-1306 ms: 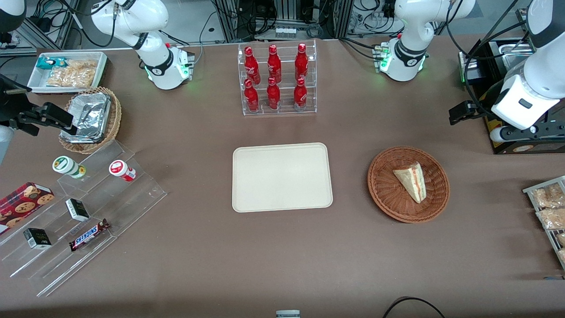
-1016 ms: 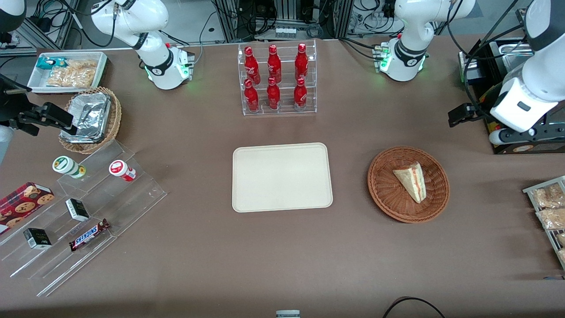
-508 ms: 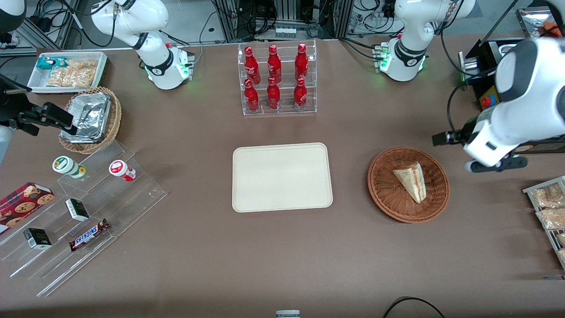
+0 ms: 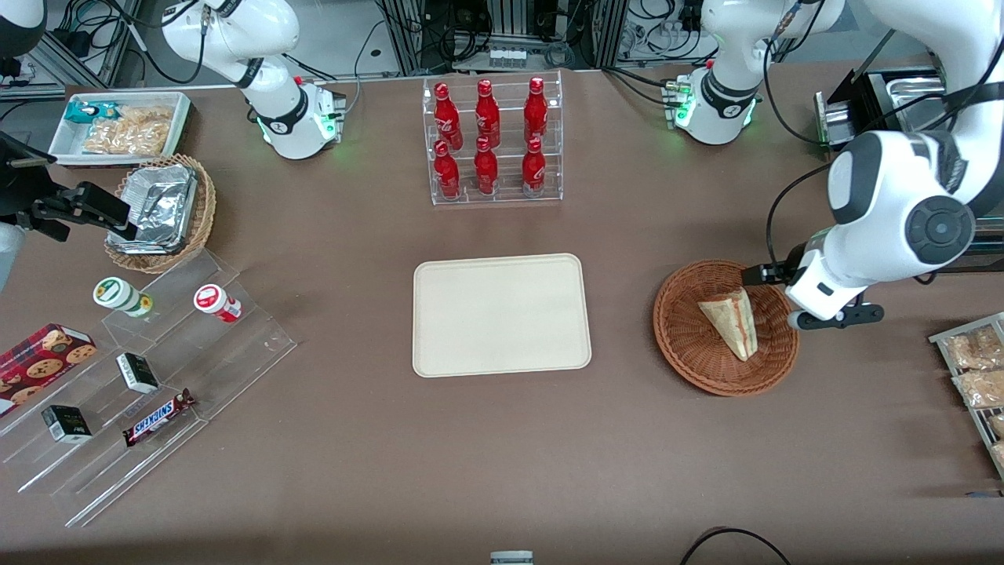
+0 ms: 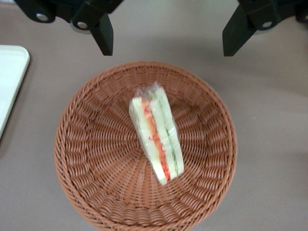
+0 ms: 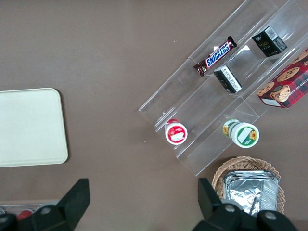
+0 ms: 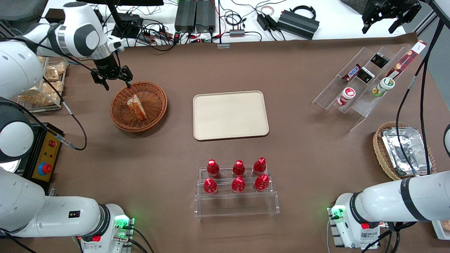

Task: Place sandwich from basket to tray
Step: 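Lower the open left gripper around the sandwich and close it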

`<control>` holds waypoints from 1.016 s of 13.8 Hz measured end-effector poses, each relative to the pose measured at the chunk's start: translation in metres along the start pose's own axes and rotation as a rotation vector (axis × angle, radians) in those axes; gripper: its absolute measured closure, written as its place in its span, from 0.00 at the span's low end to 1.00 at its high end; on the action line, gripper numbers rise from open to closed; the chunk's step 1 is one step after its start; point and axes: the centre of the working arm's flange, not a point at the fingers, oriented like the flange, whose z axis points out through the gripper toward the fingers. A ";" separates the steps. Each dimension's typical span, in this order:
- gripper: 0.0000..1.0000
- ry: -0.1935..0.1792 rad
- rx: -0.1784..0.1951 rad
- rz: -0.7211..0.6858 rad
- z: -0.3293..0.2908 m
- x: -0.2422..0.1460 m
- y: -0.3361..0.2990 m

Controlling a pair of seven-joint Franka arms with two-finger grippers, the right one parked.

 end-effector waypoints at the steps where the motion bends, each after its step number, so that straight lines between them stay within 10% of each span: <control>1: 0.00 0.020 -0.004 -0.001 0.013 0.000 0.000; 7: 0.00 0.133 -0.033 -0.110 0.067 -0.004 -0.003; 14: 0.00 0.163 -0.067 -0.365 0.089 -0.002 0.001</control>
